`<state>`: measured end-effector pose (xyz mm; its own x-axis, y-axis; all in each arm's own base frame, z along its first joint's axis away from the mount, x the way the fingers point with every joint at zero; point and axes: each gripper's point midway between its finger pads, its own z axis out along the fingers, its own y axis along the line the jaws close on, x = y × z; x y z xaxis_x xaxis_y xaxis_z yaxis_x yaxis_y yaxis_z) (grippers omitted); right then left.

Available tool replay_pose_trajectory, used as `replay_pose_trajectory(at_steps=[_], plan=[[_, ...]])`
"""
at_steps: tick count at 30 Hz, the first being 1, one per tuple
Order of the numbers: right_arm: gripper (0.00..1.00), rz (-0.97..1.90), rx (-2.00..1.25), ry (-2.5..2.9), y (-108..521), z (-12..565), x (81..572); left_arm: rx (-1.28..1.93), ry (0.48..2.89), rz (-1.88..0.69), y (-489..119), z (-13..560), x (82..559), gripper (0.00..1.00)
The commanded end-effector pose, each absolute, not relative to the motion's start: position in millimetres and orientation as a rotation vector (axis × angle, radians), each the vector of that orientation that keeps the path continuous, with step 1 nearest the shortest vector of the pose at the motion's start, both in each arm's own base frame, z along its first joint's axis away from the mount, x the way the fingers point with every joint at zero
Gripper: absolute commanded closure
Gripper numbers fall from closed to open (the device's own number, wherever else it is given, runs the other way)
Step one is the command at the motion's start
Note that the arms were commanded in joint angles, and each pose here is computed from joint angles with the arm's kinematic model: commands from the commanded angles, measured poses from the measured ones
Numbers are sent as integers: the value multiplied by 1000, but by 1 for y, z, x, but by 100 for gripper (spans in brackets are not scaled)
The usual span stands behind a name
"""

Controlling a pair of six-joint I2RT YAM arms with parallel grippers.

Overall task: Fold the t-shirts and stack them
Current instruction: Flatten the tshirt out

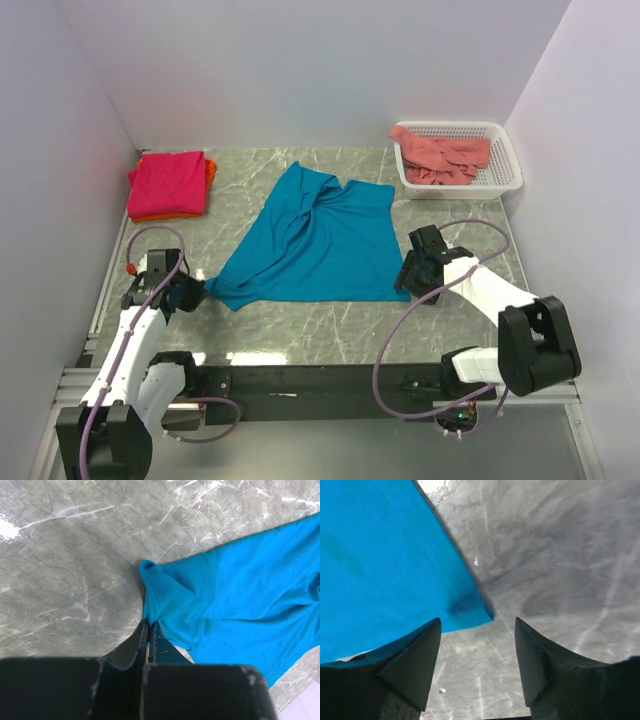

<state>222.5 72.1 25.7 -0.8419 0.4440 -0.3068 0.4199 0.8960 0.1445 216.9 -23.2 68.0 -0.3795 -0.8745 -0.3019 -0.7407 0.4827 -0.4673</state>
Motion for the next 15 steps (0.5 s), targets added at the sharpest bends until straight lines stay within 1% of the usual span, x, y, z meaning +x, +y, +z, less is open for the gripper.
replay_pose_trajectory(at_steps=[1, 5, 7, 9, 10, 11, 15], plan=[[34, 183, 644, 2711, 85, 26, 236, -1301, 2205, -354, -23, 74, 220, 99], [39, 167, 646, 2734, 88, 19, 231, -1309, 2208, -347, -23, 72, 219, 99], [39, 148, 654, 2744, 87, 14, 231, -1312, 2205, -343, -22, 71, 220, 99], [43, 136, 662, 2750, 87, 9, 232, -1316, 2207, -339, -22, 70, 219, 99], [45, 133, 663, 2758, 88, 7, 232, -1317, 2209, -338, -22, 70, 219, 99], [51, 129, 664, 2756, 88, 6, 233, -1315, 2210, -338, -22, 71, 219, 99], [64, 116, 663, 2767, 89, 3, 231, -1317, 2206, -337, -22, 71, 219, 99]])
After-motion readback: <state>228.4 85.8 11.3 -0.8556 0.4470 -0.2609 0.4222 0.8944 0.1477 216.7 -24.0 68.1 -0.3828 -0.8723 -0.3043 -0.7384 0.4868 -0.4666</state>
